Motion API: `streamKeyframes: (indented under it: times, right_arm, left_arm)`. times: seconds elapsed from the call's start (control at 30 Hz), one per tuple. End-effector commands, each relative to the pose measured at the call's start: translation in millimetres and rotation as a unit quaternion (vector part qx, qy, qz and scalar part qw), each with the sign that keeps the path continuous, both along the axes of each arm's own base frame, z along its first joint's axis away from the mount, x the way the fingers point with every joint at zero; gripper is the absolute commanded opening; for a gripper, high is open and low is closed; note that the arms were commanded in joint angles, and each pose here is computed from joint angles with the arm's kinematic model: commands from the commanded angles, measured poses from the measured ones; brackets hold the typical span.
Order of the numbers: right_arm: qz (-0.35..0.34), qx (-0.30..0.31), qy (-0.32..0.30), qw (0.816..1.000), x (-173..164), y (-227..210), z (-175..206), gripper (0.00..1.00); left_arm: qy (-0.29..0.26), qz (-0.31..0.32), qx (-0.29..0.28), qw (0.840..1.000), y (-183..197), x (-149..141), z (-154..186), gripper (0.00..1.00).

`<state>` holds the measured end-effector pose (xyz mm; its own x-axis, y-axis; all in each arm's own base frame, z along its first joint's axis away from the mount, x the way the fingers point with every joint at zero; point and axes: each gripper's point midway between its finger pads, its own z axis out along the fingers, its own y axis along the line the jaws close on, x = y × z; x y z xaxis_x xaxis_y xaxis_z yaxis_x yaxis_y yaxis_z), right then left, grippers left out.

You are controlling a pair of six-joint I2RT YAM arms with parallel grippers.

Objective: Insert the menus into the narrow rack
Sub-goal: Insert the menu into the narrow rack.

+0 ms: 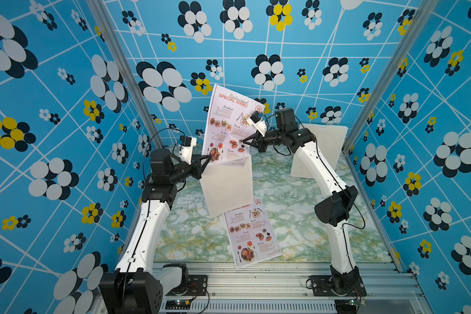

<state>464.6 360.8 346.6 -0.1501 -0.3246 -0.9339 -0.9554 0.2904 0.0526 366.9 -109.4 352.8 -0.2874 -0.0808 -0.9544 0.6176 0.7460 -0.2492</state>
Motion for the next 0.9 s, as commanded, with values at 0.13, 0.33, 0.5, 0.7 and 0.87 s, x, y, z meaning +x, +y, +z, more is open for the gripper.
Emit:
streamKeyframes:
  times: [0.13, 0.33, 0.5, 0.7, 0.87]
  right_arm:
    - [0.016, 0.008, -0.059, 0.998, -19, -8, 41, 0.04]
    - [0.029, -0.001, -0.075, 0.997, -32, -10, 47, 0.04]
    - [0.035, -0.009, -0.083, 0.996, -39, -9, 47, 0.04]
    - [0.034, -0.029, -0.096, 0.994, -45, -8, 42, 0.04]
    - [0.031, -0.041, -0.101, 0.994, -47, -9, 38, 0.04]
  left_arm:
    - [-0.012, 0.013, 0.017, 1.000, 3, -3, 4, 0.37]
    - [-0.020, 0.007, 0.013, 1.000, 2, 11, 20, 0.59]
    - [-0.034, 0.008, 0.010, 0.999, 9, 31, 42, 0.67]
    - [-0.047, -0.019, -0.002, 0.999, 11, 55, 72, 0.72]
    - [-0.054, -0.053, -0.012, 0.997, 4, 63, 90, 0.70]
